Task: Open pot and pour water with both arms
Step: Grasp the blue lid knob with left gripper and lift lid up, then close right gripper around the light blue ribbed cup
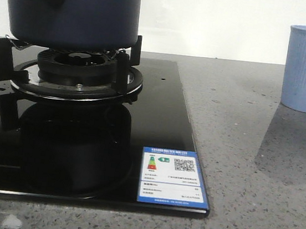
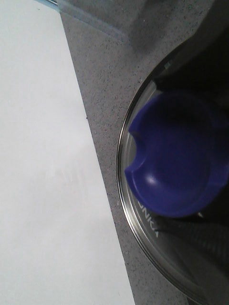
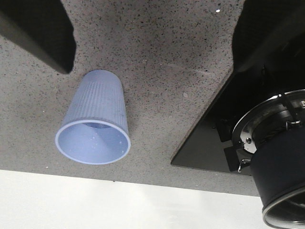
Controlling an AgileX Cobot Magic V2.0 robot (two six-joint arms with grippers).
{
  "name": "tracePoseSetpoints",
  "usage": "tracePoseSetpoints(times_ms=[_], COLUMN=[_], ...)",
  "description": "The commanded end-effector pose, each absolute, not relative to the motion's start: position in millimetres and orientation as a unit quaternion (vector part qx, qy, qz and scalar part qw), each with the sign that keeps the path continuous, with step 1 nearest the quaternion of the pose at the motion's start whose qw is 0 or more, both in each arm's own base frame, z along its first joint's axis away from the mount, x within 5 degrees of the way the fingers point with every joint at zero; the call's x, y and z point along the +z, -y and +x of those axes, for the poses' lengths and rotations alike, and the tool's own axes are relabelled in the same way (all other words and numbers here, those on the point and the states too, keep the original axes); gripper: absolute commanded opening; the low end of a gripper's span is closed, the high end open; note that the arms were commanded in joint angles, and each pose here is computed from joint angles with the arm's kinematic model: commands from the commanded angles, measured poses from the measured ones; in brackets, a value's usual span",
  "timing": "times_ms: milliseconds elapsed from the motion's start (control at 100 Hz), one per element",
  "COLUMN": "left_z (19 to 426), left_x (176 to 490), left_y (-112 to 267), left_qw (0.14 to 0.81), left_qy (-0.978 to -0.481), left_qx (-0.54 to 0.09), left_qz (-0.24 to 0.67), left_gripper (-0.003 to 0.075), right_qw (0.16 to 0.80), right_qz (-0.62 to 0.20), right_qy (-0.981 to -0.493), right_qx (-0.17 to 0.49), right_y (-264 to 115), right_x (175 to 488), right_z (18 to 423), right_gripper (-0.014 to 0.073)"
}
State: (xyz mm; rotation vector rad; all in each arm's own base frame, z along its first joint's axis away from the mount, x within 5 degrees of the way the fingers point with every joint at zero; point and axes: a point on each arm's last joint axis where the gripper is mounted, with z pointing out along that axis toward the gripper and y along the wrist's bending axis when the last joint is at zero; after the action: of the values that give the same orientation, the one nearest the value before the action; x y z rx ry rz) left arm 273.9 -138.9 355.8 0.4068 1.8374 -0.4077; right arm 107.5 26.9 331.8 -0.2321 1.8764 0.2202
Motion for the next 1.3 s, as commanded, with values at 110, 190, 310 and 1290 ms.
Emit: tracePoseSetpoints(times_ms=[110, 190, 310, 1290], left_z=[271, 271, 269, 223], left_x=[383, 383, 386, 448], left_y=[137, 137, 136, 92], left_qw=[0.627, 0.627, 0.63, 0.731], left_qy=[-0.743, -0.743, -0.74, -0.654], left_qx=[-0.176, -0.176, -0.177, -0.165], left_qz=[0.156, 0.156, 0.155, 0.105], left_gripper=[0.0359, 0.0359, 0.0359, 0.0359], right_qw=[0.619, 0.618, 0.617, 0.607], right_qz=[-0.094, -0.095, -0.095, -0.073], right_qy=[-0.775, -0.776, -0.777, -0.791], right_qx=[0.086, 0.087, 0.087, 0.03], right_y=[-26, -26, -26, -21], right_x=[349, 349, 349, 309], right_z=[111, 111, 110, 168], right_gripper=[0.0583, 0.0583, 0.0583, 0.0582])
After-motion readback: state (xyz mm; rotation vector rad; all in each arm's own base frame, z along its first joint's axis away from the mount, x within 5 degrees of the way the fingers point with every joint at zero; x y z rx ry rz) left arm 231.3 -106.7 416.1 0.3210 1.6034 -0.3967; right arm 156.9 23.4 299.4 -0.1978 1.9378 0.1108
